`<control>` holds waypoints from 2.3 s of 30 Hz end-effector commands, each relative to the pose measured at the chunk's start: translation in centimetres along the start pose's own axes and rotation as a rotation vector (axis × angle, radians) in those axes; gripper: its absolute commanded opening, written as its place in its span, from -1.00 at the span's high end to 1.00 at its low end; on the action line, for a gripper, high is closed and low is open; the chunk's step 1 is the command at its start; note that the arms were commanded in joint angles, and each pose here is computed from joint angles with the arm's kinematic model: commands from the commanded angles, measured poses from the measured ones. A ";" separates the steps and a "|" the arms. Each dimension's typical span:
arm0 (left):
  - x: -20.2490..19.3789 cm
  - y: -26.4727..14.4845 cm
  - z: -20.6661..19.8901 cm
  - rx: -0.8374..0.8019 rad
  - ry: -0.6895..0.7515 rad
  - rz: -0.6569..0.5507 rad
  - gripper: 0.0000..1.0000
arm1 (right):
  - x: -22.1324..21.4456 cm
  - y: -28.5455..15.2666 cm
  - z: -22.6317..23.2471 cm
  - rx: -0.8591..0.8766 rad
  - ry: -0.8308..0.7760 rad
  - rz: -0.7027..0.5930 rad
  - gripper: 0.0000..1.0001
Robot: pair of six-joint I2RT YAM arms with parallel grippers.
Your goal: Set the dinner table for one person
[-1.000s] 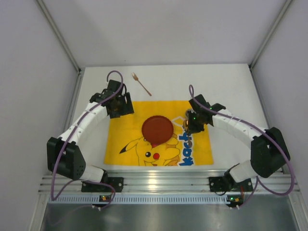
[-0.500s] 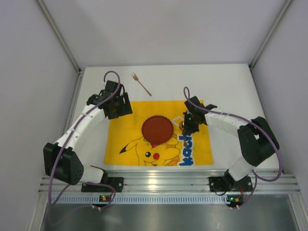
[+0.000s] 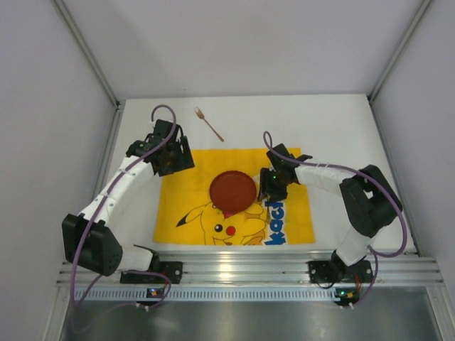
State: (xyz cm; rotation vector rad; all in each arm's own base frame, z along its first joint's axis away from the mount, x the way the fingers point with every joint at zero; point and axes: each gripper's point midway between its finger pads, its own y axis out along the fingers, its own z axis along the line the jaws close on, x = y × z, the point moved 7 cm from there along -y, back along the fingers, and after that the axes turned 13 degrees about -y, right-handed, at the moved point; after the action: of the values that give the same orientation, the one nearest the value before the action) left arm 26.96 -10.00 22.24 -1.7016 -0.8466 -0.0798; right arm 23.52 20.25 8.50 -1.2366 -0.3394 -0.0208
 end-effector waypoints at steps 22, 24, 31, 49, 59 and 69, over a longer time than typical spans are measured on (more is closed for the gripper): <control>10.5 1.9 -6.8 0.002 -0.039 -0.356 -0.96 | 2.3 -12.6 1.6 -0.108 -0.147 -0.286 -0.99; 11.3 4.1 -8.0 -0.046 -0.048 -0.342 -0.96 | 2.3 -14.2 1.6 -0.113 -0.155 -0.346 -0.99; 13.7 11.3 -10.6 -0.006 -0.094 -0.239 -0.89 | 1.6 -15.6 0.6 -0.162 -0.147 -0.405 -1.00; 14.2 23.0 -11.7 0.003 -0.100 -0.225 -0.85 | 1.4 -14.6 -1.0 -0.277 -0.128 -0.302 -0.99; 14.0 27.1 -12.3 -0.011 -0.131 -0.227 -0.76 | 2.1 -14.4 -2.0 -0.323 -0.122 -0.272 -1.00; 13.0 29.1 -9.4 0.217 0.130 -0.198 -0.62 | 2.0 -14.8 -3.0 -0.340 -0.108 -0.265 -1.00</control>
State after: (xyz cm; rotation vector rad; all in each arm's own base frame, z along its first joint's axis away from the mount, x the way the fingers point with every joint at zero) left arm 57.90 -15.07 8.82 -1.5261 -1.0377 -0.1985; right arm 22.72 13.47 20.43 -1.5115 -0.5935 -0.2170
